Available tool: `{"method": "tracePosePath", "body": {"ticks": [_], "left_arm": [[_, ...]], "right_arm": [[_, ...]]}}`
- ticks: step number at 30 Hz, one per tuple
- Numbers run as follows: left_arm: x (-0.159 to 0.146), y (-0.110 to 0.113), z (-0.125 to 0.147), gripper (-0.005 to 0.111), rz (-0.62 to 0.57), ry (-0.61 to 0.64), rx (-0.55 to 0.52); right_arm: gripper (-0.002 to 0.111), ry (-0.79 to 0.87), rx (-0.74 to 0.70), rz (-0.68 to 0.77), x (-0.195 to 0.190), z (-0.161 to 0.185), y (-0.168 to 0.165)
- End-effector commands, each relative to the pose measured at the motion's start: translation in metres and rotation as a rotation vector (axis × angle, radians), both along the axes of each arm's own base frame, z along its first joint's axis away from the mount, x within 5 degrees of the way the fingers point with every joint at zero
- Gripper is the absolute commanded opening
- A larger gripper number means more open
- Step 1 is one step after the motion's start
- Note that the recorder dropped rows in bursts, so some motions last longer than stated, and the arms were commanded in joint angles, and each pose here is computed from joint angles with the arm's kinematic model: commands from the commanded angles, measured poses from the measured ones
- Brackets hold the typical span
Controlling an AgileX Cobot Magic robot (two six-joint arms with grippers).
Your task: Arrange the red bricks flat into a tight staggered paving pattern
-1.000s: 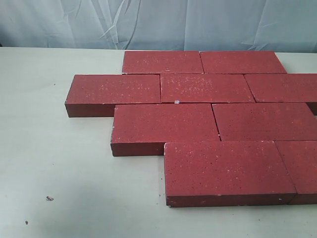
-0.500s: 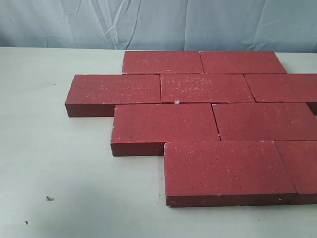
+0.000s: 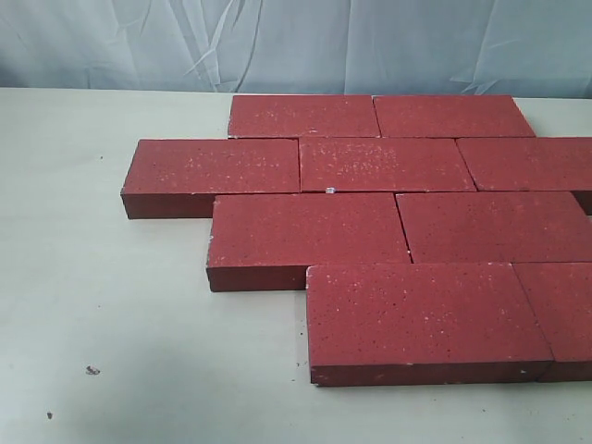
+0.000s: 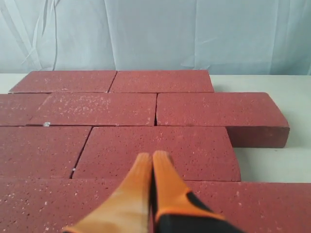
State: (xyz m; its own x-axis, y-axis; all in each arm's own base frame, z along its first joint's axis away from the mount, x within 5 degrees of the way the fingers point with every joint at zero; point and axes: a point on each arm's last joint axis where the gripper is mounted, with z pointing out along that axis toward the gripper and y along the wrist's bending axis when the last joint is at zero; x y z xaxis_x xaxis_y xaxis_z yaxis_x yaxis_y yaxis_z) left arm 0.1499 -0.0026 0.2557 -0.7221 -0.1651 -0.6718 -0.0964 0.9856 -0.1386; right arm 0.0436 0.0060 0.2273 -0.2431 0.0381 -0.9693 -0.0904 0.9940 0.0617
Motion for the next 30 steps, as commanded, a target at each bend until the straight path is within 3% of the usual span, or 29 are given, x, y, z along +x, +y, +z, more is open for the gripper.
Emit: {"method": "tracePosePath", "body": {"ticks": [1,6,30], "left_arm": [[0.0,0.001,-0.001,0.0,0.002,-0.006,0.006],[0.0,0.001,-0.001,0.0,0.002,-0.006,0.006],[0.0,0.001,-0.001,0.0,0.002,-0.006,0.006]], "right_arm": [[-0.001,-0.068,-0.015,-0.014,0.006,-0.013,-0.001],[-0.001,0.033,-0.023,-0.015,0.009,-0.046,-0.001],[-0.001,0.028,-0.034,-0.017,0.009,-0.046,-0.001]]}}
